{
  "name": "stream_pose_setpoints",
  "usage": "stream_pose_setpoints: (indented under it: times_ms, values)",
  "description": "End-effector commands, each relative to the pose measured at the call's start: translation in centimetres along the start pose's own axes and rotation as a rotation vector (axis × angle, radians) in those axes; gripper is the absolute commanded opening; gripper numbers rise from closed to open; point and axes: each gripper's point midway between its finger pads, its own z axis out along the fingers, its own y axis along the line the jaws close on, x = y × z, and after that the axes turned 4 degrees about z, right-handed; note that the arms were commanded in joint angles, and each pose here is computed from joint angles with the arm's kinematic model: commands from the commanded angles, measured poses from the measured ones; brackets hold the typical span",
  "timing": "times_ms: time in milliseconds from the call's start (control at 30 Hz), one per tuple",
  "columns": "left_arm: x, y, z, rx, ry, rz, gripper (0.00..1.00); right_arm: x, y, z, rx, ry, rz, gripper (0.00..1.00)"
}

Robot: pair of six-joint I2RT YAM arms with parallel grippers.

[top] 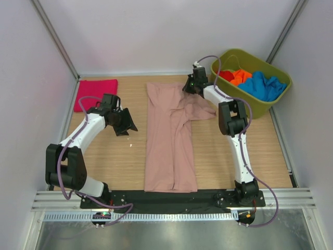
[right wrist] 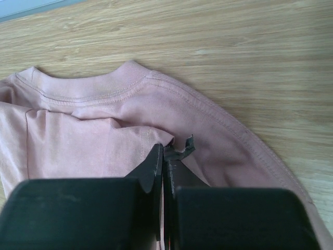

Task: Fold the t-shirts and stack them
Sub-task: Fold the tshirt

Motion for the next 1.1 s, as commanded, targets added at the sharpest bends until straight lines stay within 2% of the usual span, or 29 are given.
stream_pose_setpoints:
  times_ms: [0,333,1067]
  values:
    - [-1.4,-1.1,-0.5,0.047,-0.036,0.022,0.53,-6.5,3.8,-4.2,-0.053,-0.156,-0.027,0.01]
    - [-1.3,-1.0,-0.4,0.045,-0.032,0.019,0.53,-8.7,3.8,-7.5,0.0,-0.242,-0.016,0.01]
    - [-1.3,-1.2,-0.5,0.053,-0.037,0.02,0.53,-5.7,-1.9,-9.4,0.239,-0.264,0.062,0.01]
